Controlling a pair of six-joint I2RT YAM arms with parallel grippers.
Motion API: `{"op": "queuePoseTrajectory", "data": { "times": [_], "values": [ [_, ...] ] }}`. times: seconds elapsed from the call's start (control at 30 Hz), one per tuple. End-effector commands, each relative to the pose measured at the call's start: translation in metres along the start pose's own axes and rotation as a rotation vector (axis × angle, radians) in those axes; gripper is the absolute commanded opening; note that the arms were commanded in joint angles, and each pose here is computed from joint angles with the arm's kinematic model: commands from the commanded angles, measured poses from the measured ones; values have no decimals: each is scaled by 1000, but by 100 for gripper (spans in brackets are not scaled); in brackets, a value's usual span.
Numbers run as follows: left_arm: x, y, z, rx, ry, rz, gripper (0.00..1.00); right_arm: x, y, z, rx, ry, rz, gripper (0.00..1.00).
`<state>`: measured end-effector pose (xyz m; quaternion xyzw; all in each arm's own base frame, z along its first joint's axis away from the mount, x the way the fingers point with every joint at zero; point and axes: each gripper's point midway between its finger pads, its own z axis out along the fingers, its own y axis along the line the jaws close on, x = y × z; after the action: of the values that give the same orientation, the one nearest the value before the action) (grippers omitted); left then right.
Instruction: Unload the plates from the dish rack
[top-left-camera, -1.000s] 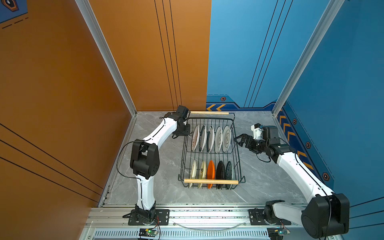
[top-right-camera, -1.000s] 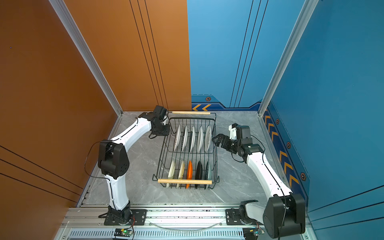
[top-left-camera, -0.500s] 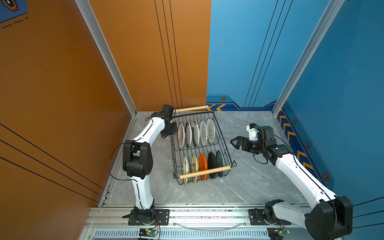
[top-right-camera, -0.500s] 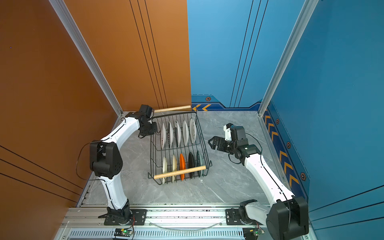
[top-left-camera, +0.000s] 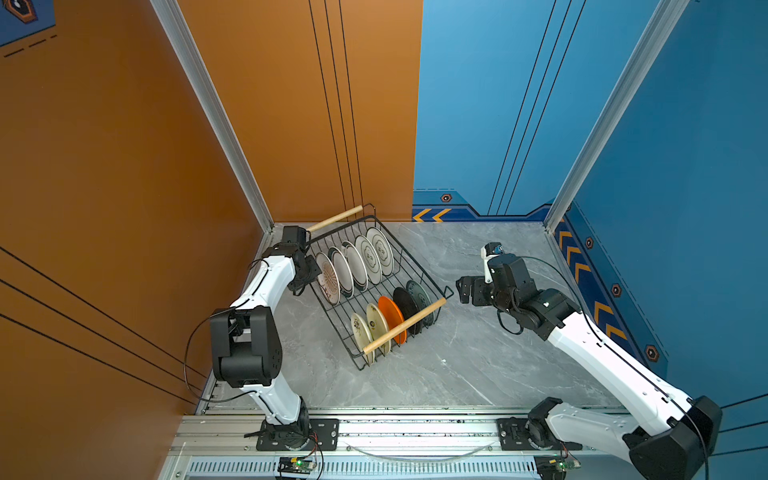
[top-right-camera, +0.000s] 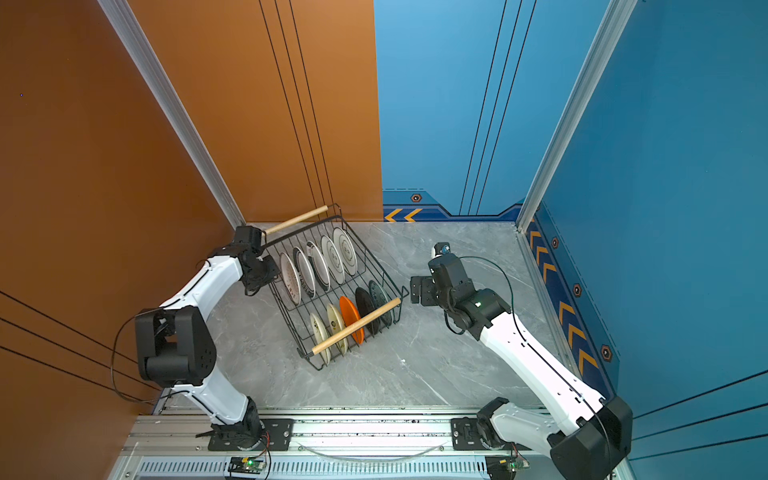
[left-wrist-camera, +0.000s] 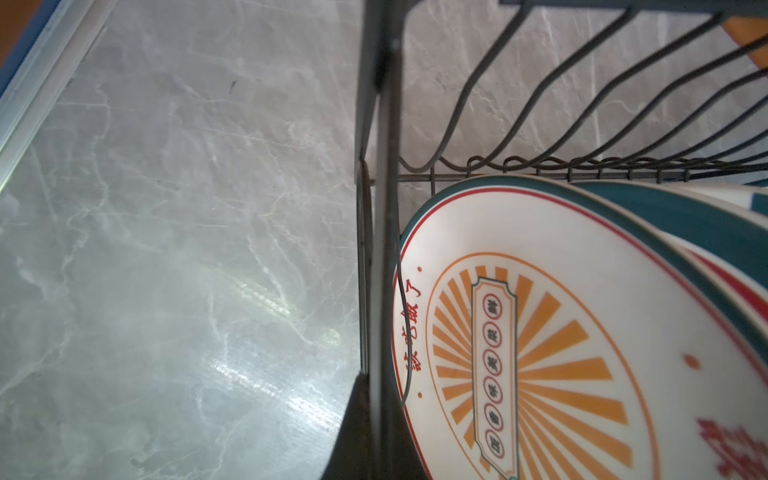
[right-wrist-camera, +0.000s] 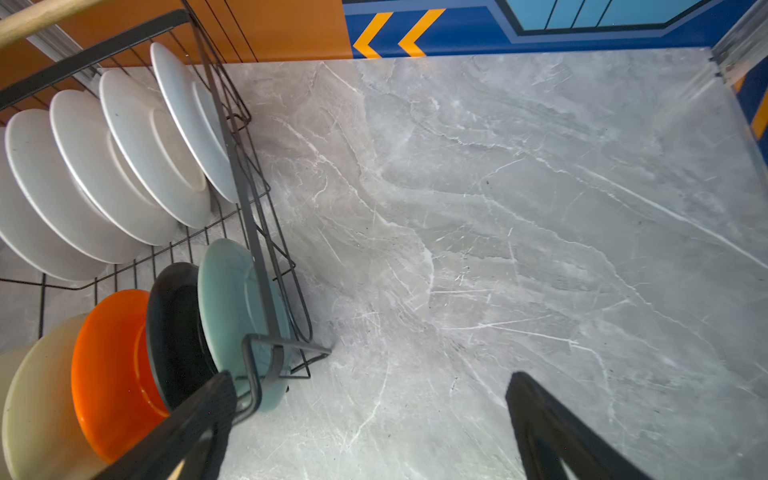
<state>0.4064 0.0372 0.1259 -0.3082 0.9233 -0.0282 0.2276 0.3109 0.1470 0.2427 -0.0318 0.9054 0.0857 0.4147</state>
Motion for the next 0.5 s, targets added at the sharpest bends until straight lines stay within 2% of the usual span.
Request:
{"op": "queuePoseTrajectory", "data": {
  "times": [0.0,0.07,0.2,0.3,0.43,0.47],
  "values": [
    [9,5,0,36,18,-94,7,-11,-15,-15,115,-39,10,100],
    [12,9,-2,34,13,-99,11,-11,-10,-18,105,-31,23,99],
    [16,12,-4,44,8,-103,26,-7,4,-19,52,6,37,98],
    [17,12,-7,49,4,-100,46,0,23,-16,-25,52,52,97],
    [16,13,-16,59,-20,-79,60,10,43,-7,-82,103,59,91],
    [15,12,-19,64,-24,-73,60,14,47,-5,-92,118,63,90]
  ]
}}
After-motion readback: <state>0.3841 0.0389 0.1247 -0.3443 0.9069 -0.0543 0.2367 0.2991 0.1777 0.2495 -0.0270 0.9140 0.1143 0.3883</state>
